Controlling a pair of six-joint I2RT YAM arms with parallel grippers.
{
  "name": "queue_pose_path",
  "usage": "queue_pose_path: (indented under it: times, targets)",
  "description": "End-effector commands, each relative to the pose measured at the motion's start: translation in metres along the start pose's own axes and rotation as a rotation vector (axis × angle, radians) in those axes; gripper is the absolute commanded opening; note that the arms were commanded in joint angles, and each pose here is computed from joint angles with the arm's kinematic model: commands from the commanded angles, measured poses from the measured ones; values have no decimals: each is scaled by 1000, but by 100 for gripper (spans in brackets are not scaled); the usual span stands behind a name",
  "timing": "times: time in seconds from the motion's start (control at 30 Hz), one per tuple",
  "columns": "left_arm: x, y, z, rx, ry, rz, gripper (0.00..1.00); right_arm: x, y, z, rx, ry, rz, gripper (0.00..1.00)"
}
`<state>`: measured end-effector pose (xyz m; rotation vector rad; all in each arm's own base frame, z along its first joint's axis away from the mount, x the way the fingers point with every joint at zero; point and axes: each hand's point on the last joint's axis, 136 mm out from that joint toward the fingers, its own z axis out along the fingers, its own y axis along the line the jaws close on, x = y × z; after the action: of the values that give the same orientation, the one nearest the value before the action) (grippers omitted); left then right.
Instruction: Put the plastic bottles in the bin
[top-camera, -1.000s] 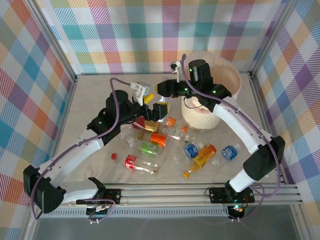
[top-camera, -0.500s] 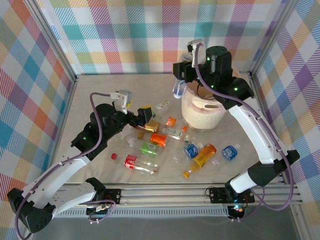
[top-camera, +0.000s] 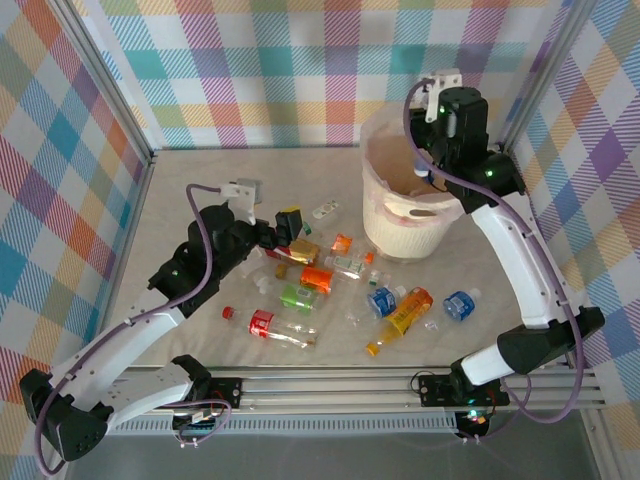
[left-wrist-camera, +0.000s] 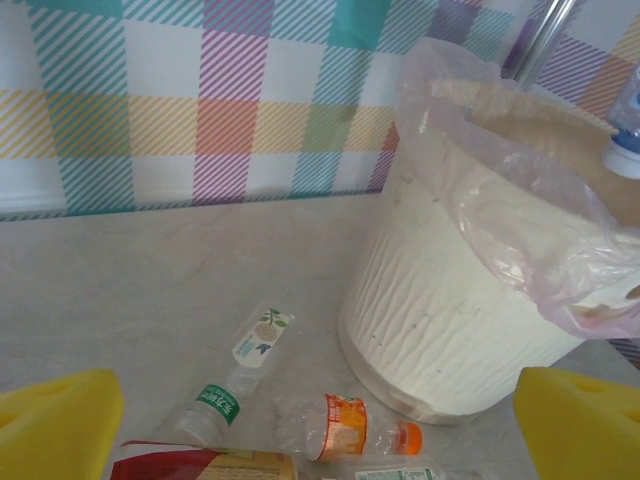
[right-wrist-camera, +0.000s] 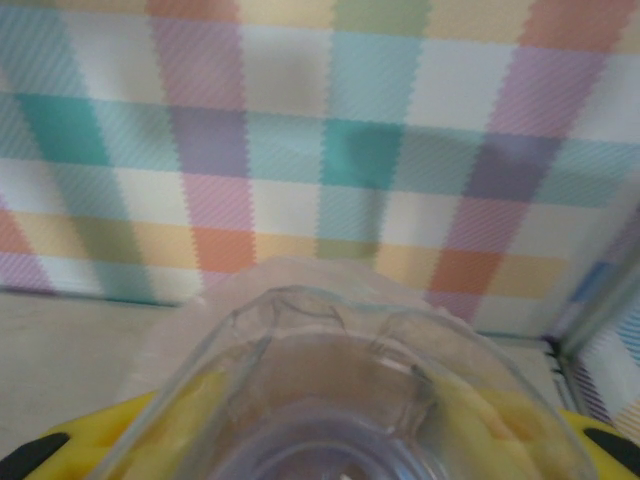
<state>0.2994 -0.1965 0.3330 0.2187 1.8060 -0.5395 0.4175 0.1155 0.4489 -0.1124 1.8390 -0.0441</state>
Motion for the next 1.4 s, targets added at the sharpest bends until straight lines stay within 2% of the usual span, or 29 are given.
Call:
queue_pose_path:
  times: [0.0,0.37,0.67,0.87,1.0,1.13,1.37]
  targets:
    - [-2,5,-3,-39,-16,-17,100,14,-22,3,97,27,-17,23]
    - [-3,15,-7,-89,-30,-36,100,76,-18,44,110,189,-38,27]
    - [2,24,-7,-141,-10,-37,100,123,-8,81,78,327,4,34]
    - [5,29,-7,-163,0,-35,100,152,-10,94,77,406,51,42]
    - [5,35,-8,-194,0,-44,100,169,-14,99,74,454,88,51]
    - [6,40,-9,-216,2,-49,100,179,-18,100,61,483,124,57]
    - [14,51,-7,-277,37,-48,100,172,-17,93,39,469,139,67]
